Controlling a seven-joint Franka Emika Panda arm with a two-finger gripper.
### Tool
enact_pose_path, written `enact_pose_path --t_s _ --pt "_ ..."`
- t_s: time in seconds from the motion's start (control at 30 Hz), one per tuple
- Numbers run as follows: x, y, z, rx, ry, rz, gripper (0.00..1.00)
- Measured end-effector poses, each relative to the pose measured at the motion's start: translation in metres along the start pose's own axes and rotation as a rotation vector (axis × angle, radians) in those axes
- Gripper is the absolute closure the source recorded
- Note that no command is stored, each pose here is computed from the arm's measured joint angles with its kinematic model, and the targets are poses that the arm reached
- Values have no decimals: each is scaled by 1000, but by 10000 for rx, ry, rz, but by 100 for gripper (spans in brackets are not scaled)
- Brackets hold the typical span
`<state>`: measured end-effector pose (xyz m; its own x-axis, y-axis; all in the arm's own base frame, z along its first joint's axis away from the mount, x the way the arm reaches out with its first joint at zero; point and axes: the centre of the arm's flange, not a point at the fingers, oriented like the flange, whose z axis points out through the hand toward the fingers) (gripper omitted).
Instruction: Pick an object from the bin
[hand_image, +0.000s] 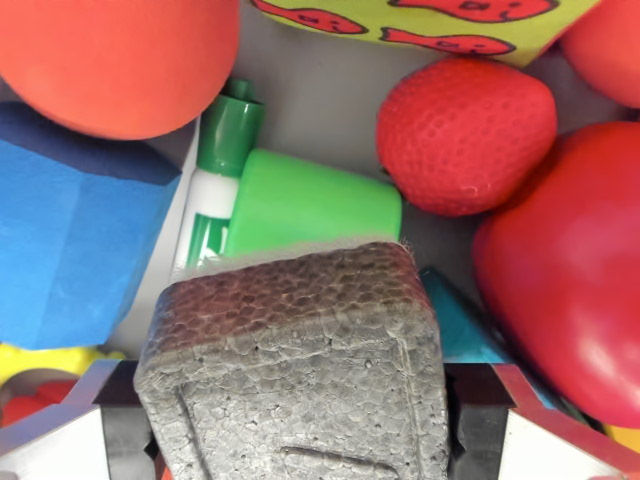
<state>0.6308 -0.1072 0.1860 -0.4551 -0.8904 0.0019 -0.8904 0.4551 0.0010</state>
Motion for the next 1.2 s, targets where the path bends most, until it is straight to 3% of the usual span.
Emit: enact_pose_path --t_s 0.63,1.2 --pt "0 0 -58 -1 -30 -1 100" --pt "1 0 -131 12 -49 -16 100"
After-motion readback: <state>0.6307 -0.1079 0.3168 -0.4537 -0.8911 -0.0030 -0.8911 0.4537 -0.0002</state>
